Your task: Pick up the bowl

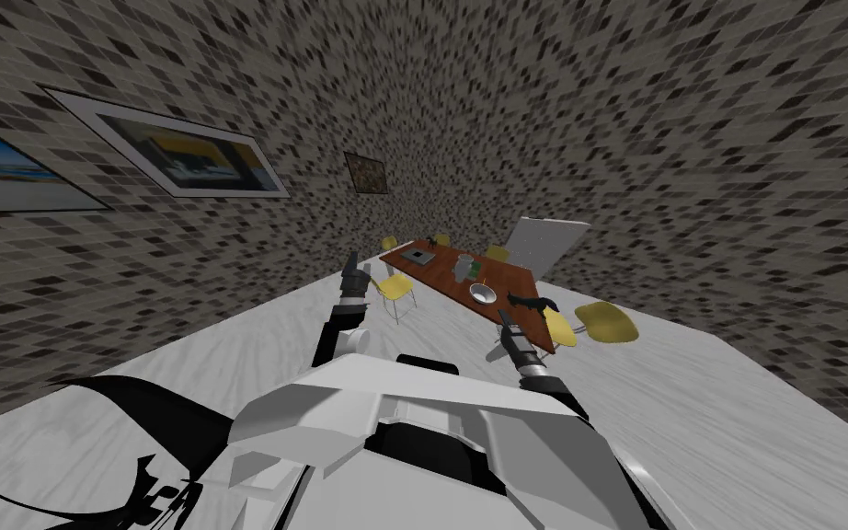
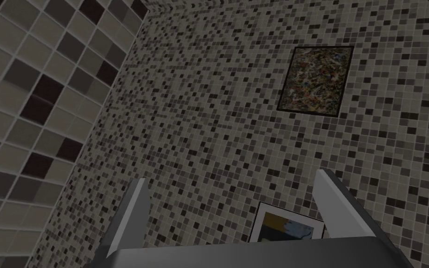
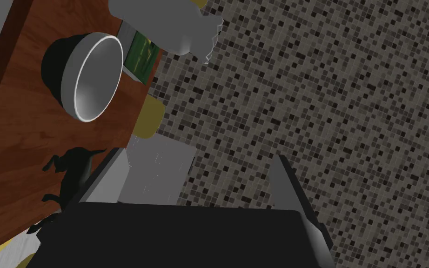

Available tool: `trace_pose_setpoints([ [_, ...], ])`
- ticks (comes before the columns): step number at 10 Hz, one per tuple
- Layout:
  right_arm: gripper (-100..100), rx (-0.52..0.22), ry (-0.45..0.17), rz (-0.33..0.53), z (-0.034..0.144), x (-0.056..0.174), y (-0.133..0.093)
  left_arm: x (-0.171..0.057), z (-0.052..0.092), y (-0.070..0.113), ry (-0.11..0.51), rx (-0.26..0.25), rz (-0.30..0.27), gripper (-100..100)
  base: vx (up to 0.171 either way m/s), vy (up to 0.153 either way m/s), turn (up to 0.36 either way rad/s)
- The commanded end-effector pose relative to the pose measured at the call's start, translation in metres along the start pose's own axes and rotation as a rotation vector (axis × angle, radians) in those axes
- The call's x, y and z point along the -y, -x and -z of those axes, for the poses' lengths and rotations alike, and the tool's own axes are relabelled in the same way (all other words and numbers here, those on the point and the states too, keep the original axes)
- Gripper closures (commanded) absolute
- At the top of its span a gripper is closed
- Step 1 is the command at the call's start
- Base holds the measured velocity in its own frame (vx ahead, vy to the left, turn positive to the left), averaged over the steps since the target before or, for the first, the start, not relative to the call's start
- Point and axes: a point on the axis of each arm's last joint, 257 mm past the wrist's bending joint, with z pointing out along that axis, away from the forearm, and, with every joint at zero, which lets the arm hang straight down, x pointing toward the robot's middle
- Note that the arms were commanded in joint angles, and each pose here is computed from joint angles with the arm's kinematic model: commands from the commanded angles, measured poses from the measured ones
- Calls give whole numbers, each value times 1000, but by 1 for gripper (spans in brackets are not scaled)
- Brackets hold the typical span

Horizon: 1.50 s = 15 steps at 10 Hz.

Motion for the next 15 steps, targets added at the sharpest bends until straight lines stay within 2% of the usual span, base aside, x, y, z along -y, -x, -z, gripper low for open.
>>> trace_pose_setpoints([
  [1,-100,-14,-54,8,11,20,-5,0,0,0,0,0,0,0,-21,-10,319],
  [3,-100,-53,-198,37,35,63,-11,0,0,0,0,0,0,0,-12,-5,382],
  [4,-100,-53,-198,37,35,63,-11,0,0,0,0,0,0,0,-9,-6,339],
  [6,-100,-95,-343,68,65,105,-17,0,0,0,0,0,0,0,0,-8,425],
  [7,-100,-95,-343,68,65,105,-17,0,0,0,0,0,0,0,5,-14,376],
  [9,-100,-138,-485,104,100,145,-20,0,0,0,0,0,0,0,16,-19,414],
  [10,-100,-138,-489,104,100,145,-20,0,0,0,0,0,0,0,15,-24,373],
  [12,-100,-180,-626,145,140,180,-20,0,0,0,0,0,0,0,22,-29,447],
  [13,-100,-179,-635,146,141,182,-20,0,0,0,0,0,0,0,21,-36,361],
  [14,-100,-199,-709,169,163,199,-18,0,0,0,0,0,-1,0,23,-34,446],
  [15,-100,-199,-709,169,163,199,-18,0,0,0,0,0,0,0,18,-34,246],
])
